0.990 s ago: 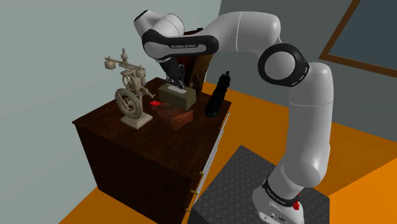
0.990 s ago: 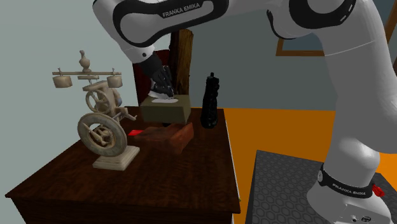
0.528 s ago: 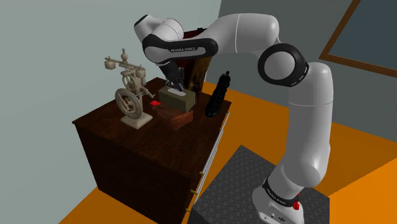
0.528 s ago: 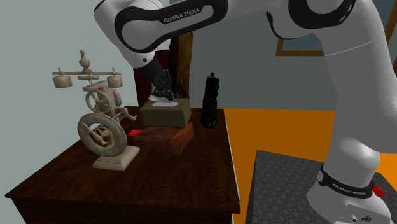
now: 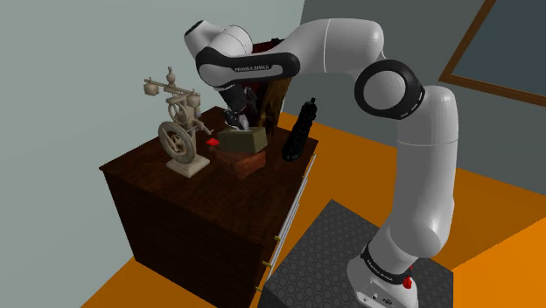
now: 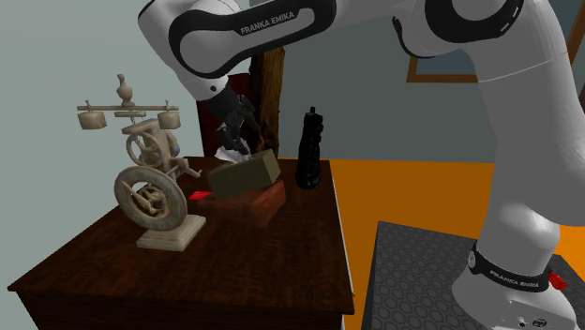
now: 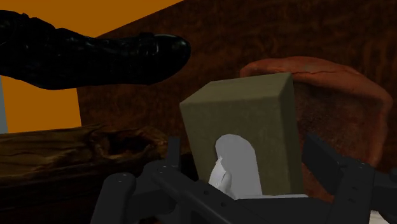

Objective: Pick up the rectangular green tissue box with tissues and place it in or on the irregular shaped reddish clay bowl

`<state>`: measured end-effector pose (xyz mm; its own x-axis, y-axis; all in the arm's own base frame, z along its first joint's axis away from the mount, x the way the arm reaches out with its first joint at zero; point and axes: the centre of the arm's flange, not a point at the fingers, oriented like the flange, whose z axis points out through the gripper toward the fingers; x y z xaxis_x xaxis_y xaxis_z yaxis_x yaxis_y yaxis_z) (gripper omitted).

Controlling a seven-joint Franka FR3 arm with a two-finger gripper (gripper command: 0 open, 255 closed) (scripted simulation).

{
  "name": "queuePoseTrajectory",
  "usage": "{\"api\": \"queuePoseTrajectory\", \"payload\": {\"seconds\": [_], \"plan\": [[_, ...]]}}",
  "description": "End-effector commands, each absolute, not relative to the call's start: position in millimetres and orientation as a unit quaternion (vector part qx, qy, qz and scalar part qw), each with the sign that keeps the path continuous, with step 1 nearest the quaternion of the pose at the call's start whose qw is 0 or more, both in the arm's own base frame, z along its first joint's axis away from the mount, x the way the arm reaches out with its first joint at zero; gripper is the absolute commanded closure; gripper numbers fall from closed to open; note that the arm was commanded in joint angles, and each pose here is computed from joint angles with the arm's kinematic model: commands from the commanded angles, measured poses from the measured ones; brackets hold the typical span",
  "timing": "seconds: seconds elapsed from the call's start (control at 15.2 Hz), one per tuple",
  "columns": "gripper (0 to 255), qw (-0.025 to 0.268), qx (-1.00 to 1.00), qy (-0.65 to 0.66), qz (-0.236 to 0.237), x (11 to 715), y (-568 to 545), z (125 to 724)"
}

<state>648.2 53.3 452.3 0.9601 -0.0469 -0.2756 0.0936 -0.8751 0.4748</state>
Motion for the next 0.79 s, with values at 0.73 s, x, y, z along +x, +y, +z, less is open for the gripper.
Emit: {"api": "queuePoseTrajectory", "payload": {"seconds": [0.73], "plan": [[0, 0.250, 0.958, 0.012, -0.141, 661.4, 77.3, 494.1]]}}
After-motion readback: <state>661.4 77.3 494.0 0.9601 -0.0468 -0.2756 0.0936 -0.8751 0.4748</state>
